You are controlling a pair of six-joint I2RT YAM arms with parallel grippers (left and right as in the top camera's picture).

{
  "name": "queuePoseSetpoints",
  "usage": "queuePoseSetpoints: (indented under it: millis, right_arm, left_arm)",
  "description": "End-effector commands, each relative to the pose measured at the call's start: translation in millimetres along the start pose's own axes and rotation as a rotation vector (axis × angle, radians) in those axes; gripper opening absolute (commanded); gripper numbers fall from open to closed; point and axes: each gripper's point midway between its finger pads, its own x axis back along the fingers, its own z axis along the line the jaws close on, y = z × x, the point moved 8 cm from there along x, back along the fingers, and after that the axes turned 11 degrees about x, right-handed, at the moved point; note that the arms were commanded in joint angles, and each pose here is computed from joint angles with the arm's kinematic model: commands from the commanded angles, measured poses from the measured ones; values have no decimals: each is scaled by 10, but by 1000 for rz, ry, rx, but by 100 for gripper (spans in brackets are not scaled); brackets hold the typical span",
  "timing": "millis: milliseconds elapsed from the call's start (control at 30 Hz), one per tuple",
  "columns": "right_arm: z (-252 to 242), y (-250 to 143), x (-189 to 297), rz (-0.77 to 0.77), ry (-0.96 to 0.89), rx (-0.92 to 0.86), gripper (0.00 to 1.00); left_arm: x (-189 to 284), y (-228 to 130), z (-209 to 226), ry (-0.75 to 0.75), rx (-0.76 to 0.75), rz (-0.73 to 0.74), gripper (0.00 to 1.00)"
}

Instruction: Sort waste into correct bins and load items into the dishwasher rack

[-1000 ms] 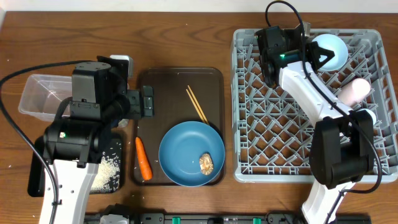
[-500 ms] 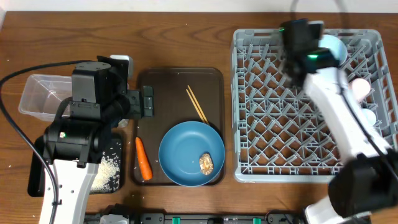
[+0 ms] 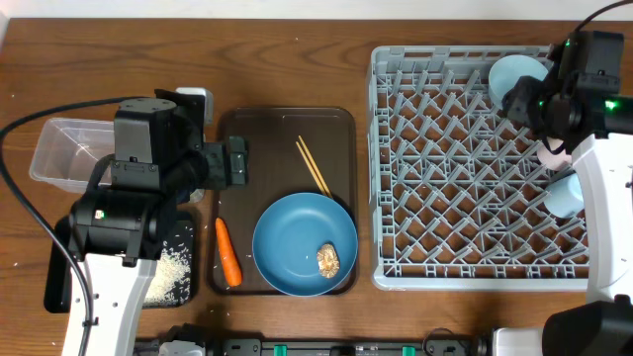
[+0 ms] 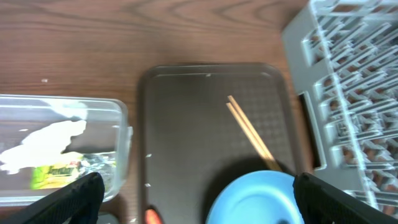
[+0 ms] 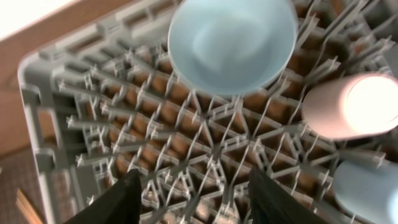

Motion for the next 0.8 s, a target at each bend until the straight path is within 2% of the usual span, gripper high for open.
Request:
queuePoseSetpoints:
  millis: [0,133,300,433,667,767]
  right_arm:
    - [25,-15,-89,33,26,3,50]
    - [-150,64,-386,29,-66,-109,50]
    - [-425,86,-754,55,-105,-283,53]
    - [-663,90,-869,66,-67,-433,53]
    - [-802,109,-1047,70,1,-507,52]
    - [-797,84,-1166,88,2,-525,45]
  left_arm:
    - [30,89,-120,-115,29,-18,98]
    - [-29,100,-179,-180,28,6,98]
    - [-90,14,-150,-164,43,75,98]
    - [-92,-33,-134,-153,50,105,98]
    - [-111,-31,-133,-152,51,108,98]
    - [-132,-32,-129,-150,52,114,98]
